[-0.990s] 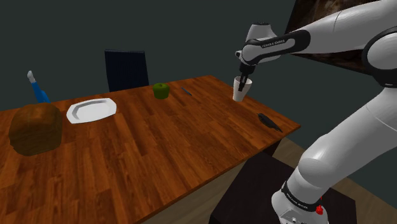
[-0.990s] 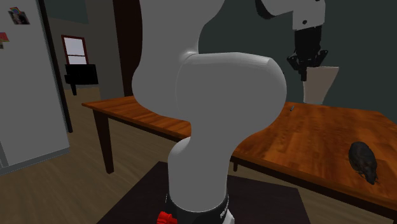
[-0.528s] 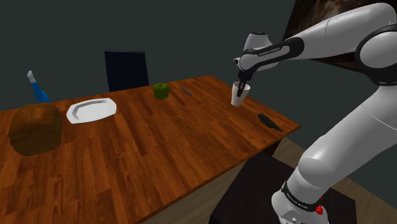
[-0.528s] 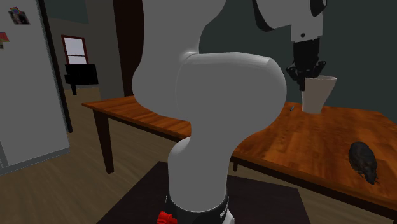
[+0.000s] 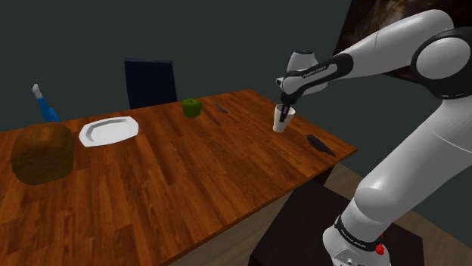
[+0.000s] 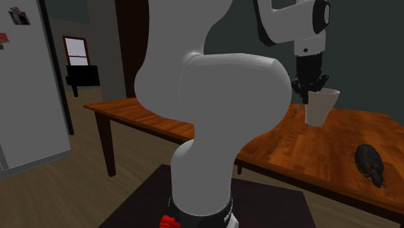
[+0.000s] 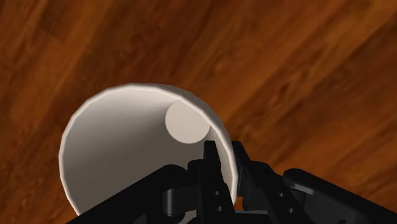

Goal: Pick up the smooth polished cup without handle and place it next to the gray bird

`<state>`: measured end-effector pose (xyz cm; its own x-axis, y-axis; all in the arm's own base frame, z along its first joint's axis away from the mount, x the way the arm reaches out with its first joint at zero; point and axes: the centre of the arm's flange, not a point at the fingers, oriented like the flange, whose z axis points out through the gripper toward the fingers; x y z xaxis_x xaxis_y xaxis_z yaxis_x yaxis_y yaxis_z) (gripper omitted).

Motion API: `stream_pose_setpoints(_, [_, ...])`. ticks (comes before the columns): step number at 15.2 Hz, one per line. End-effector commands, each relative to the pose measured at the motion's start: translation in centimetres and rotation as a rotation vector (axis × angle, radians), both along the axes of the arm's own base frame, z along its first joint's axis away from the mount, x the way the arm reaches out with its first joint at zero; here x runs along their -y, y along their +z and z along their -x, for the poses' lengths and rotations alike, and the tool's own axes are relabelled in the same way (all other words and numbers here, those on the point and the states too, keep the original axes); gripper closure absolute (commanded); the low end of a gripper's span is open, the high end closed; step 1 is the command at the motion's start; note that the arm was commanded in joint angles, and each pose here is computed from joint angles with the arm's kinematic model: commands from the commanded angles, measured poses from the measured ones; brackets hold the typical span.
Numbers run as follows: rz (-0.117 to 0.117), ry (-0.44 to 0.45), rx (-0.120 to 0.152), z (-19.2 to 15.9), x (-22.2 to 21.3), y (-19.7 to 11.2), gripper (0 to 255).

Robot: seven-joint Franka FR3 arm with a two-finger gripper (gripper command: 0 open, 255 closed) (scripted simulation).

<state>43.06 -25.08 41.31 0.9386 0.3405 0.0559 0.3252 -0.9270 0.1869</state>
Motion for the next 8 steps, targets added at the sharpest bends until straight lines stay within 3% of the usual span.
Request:
stream_pose_setpoints(1, [0.000, 0.000, 0.001, 0.1, 0.0, -1.0, 255])
stream_pose_setpoints(8, [0.000, 0.000, 0.001, 0.1, 0.0, -4.2, 255])
